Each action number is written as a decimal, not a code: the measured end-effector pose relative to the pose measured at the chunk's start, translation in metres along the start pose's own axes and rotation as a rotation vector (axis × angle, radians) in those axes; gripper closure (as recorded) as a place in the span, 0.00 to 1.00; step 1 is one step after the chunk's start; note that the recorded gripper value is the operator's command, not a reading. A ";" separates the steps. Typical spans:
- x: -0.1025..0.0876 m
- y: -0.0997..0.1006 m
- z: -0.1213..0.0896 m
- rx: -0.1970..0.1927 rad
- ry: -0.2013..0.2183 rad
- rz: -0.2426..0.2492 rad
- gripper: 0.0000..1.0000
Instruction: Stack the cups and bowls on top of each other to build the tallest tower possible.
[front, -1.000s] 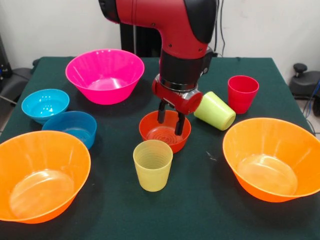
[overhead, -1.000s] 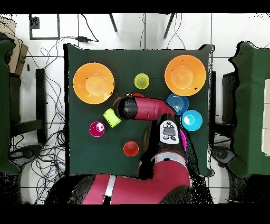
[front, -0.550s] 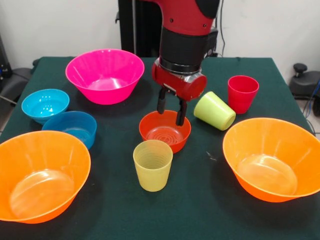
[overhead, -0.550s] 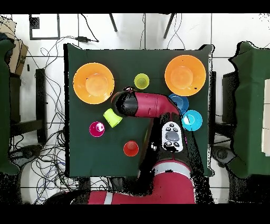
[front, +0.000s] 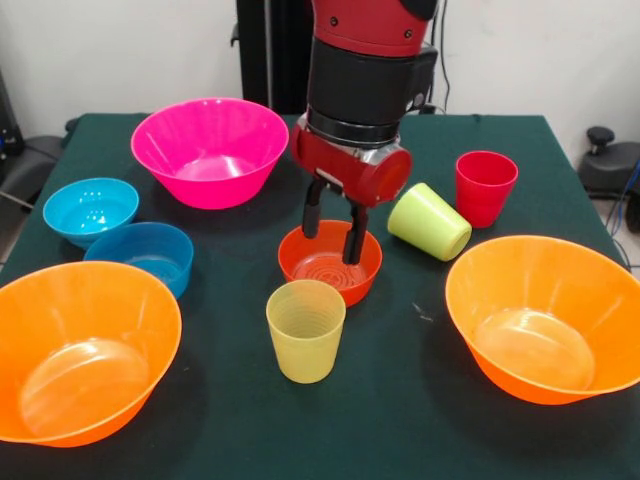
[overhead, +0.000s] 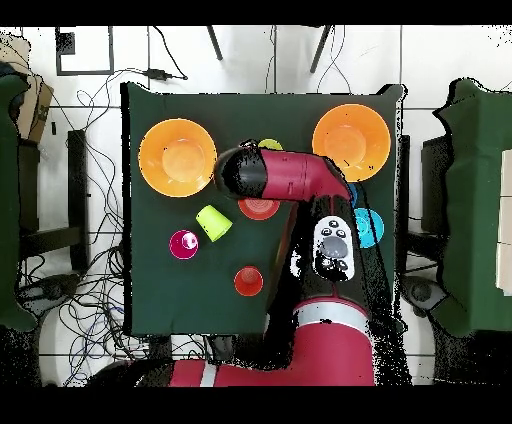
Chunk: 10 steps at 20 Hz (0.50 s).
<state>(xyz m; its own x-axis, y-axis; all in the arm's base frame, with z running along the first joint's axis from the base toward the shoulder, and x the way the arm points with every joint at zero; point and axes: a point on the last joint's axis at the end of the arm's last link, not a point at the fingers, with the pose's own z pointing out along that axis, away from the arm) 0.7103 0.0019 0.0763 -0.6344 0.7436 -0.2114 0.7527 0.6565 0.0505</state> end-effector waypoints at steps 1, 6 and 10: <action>-0.005 0.004 0.000 -0.005 -0.007 0.000 0.00; -0.027 0.022 0.002 -0.003 -0.012 0.002 0.00; -0.041 0.034 0.004 0.016 0.006 0.005 0.00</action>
<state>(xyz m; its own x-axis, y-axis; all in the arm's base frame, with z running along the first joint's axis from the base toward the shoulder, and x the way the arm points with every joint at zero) 0.7627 -0.0066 0.0830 -0.6318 0.7474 -0.2054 0.7584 0.6509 0.0354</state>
